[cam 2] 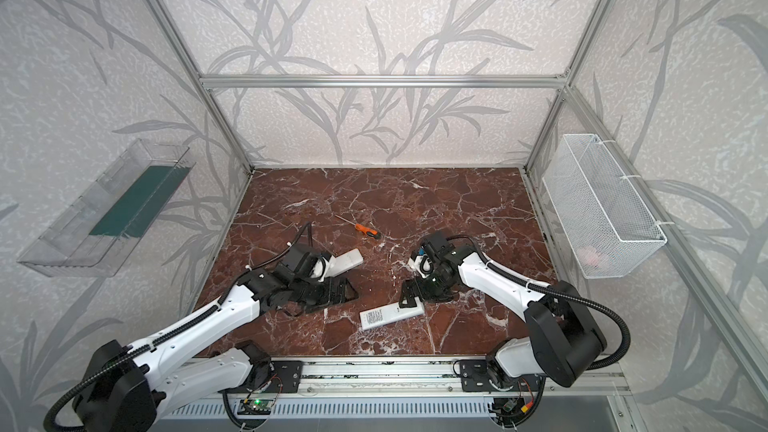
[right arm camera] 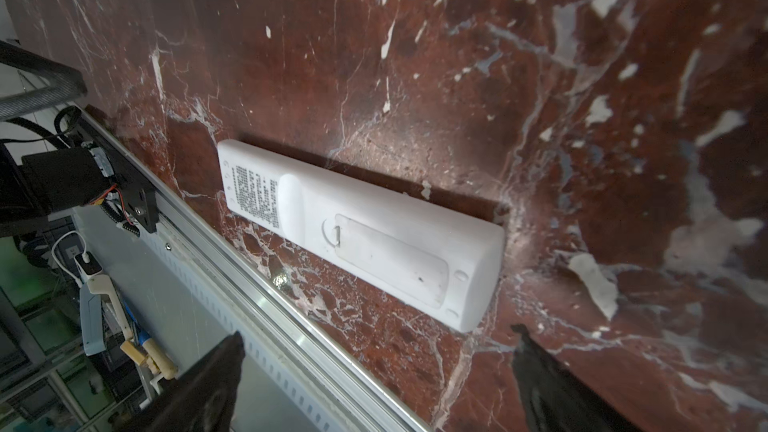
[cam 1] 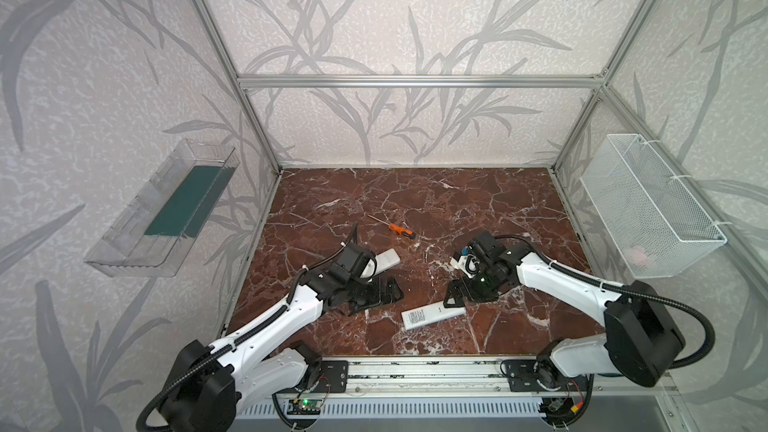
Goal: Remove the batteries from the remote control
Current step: 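Move both grippers toward the labeled white remote nearer the robot, then grasp the labeled remote's end with the left gripper while the right gripper hovers over it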
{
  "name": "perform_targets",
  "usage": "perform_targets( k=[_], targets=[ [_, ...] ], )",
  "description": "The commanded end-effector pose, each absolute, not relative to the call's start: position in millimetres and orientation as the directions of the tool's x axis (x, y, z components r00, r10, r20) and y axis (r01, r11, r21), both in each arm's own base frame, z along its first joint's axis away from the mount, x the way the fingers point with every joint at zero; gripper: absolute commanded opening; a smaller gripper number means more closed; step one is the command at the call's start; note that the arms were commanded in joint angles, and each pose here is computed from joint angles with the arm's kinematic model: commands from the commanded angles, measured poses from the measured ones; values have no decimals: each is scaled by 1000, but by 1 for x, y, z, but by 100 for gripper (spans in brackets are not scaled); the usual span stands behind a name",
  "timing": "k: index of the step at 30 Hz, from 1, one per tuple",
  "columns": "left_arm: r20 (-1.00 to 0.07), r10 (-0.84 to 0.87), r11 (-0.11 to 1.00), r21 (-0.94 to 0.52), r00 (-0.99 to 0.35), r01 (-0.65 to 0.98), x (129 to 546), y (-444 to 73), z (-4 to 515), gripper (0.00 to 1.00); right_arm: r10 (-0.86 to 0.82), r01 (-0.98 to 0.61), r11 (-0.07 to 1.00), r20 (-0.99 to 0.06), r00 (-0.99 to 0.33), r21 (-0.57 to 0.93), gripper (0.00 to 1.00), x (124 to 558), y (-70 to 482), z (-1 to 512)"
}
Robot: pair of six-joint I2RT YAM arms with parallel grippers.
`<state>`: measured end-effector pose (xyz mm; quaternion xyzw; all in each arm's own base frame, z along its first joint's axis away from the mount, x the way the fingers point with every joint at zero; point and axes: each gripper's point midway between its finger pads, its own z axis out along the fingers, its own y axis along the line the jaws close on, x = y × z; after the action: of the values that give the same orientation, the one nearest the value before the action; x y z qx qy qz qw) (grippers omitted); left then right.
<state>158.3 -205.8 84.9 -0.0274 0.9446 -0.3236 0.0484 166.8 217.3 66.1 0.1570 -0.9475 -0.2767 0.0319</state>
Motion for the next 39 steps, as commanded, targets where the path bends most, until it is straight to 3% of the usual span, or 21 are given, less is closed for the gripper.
perform_targets(
  k=[1, 25, 39],
  targets=[
    [0, -143, 730, -675, -990, -105, 150, -225, 79, 99, -351, -286, 773, 6, -936, 565, 100, 155, 218, 65],
    [99, -54, 758, -643, -994, -105, 133, -261, 43, 99, -284, -198, 755, 39, -958, 625, 100, 148, 225, 39],
    [97, -23, 742, -665, -995, -82, 151, -287, 47, 99, -290, -178, 740, 69, -954, 649, 100, 142, 229, 35]
  ],
)
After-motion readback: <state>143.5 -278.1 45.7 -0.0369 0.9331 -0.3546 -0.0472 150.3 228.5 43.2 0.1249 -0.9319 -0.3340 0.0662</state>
